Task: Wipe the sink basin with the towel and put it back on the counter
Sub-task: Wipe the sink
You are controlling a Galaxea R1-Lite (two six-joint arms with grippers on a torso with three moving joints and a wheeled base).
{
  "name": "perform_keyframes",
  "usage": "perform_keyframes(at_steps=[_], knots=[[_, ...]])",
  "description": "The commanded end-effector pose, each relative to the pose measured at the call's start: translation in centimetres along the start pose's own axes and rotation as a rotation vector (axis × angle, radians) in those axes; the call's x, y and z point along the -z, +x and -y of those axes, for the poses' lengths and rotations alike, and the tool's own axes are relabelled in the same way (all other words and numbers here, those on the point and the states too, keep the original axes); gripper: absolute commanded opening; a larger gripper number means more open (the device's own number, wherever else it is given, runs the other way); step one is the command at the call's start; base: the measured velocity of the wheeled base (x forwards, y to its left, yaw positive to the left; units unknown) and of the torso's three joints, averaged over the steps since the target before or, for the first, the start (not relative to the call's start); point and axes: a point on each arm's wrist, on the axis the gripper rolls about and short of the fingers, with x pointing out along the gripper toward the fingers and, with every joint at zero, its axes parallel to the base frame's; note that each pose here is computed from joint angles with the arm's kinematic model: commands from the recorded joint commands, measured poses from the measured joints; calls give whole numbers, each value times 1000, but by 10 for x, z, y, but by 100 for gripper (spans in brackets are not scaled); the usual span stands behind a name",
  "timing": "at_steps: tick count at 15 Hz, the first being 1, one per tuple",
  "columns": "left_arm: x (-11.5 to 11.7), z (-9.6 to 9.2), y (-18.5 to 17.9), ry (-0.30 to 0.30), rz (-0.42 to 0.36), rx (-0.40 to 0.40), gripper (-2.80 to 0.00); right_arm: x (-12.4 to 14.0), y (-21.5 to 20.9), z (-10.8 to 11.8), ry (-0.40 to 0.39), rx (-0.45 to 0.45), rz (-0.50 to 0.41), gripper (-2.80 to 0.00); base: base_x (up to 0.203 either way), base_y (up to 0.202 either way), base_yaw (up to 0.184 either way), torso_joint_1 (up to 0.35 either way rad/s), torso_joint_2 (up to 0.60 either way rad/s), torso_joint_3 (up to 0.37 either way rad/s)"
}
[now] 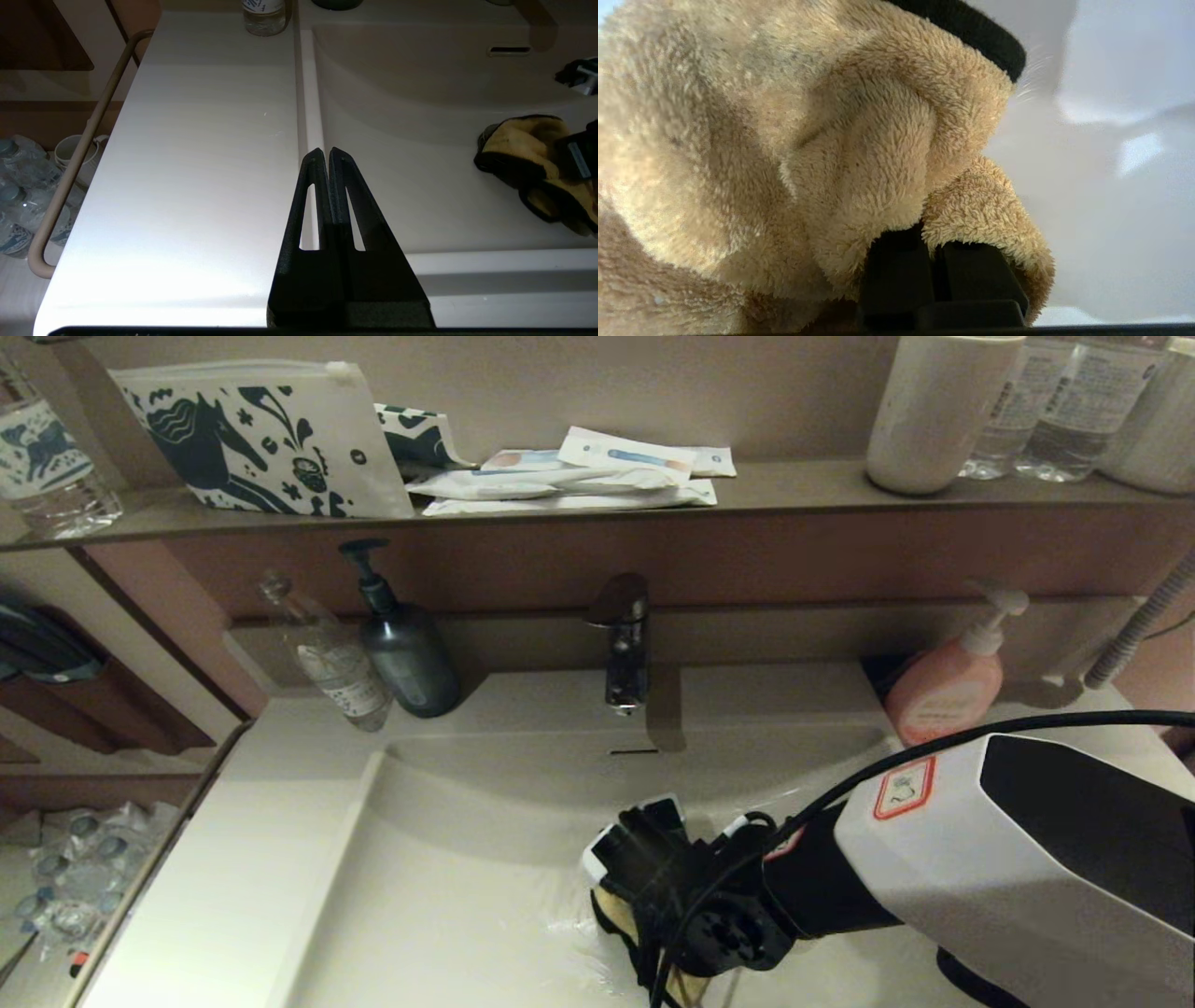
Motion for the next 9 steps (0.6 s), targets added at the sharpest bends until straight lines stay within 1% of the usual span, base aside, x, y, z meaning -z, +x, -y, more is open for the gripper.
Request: perform_keyframes(at_steps=[1,2,3,6,9], knots=[[0,0,0,-1,-1,-1,-280,2,-8,-11,-8,-45,12,-280,0,0,0,0,0,0],[0,0,0,-1,-1,0,-280,1,-10,-17,-6,-80,18,-280,0,0,0,0,0,0],[0,0,0,-1,-1,0,-280,1,-10,-20,-4,-99,24,-280,0,0,0,0,0,0],[0,0,0,0,-1,0,-280,-1,0,-39,5,-157,47,-280,0,0,0,0,0,0],[0,0,0,-1,-1,0,-280,-10,8,-54,23,-189,76,-280,0,0,0,0,0,0]])
